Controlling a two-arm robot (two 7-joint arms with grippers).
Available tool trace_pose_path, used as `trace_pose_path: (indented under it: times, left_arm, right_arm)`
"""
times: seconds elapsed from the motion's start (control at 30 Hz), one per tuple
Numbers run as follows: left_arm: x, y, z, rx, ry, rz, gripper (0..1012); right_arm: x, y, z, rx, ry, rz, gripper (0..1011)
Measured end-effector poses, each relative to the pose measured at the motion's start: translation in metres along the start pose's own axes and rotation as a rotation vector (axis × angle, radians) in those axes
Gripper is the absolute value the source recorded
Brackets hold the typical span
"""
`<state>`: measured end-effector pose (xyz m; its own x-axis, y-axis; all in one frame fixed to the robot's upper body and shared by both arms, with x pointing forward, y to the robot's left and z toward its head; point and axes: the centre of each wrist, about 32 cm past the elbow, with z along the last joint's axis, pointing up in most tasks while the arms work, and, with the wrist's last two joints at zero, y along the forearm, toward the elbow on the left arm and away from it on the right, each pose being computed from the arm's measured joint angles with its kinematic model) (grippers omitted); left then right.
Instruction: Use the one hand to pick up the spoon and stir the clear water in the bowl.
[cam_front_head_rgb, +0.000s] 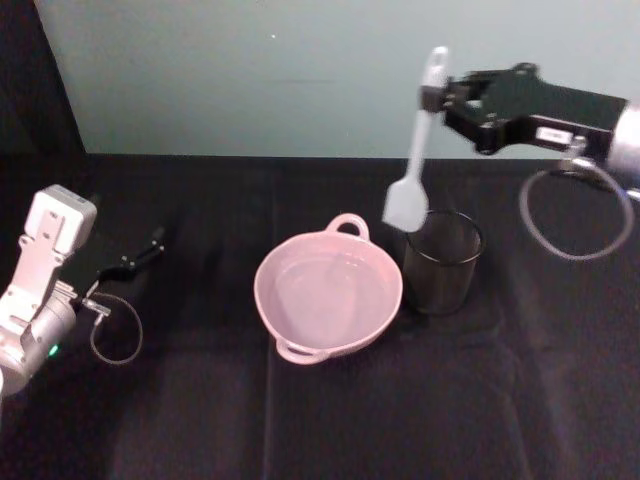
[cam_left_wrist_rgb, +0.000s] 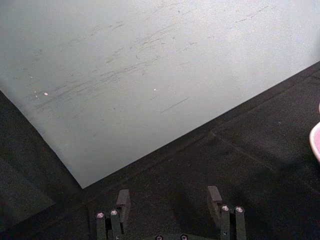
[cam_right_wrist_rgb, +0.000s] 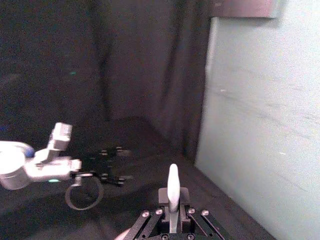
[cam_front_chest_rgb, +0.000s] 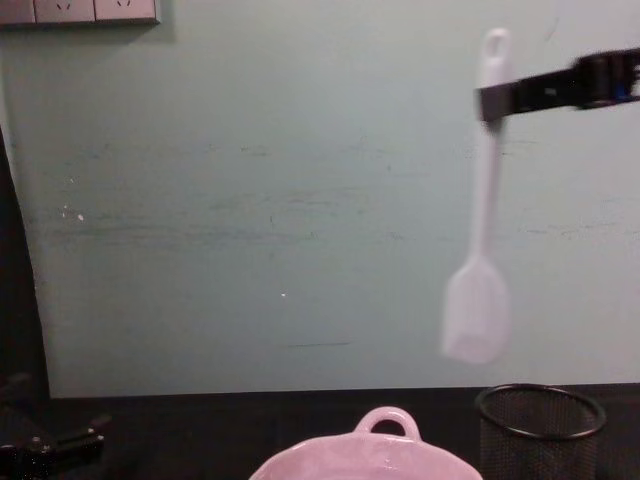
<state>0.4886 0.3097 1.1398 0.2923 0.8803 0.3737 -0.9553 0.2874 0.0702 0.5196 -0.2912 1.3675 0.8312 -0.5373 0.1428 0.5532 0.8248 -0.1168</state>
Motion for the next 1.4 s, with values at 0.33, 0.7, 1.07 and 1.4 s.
trace_pose_path:
  times: [0.33, 0.7, 1.07, 1.4]
  left_arm:
    - [0.0000, 0.0000, 0.0000, 0.000, 0.000, 0.000, 1011]
    - [0.0000, 0.0000, 0.0000, 0.000, 0.000, 0.000, 1011]
    - [0.0000, 0.0000, 0.0000, 0.000, 0.000, 0.000, 1011]
    - [0.0000, 0.0000, 0.0000, 0.000, 0.000, 0.000, 1011]
  right_arm:
    - [-0.020, 0.053, -0.024, -0.019, -0.001, 0.102, 117]
    - [-0.021, 0.082, -0.088, -0.017, -0.011, 0.056, 117]
    - [-0.036, 0.094, -0.117, -0.006, 0.039, 0.078, 117]
    - [-0.044, 0.116, -0.129, 0.046, 0.041, 0.034, 117]
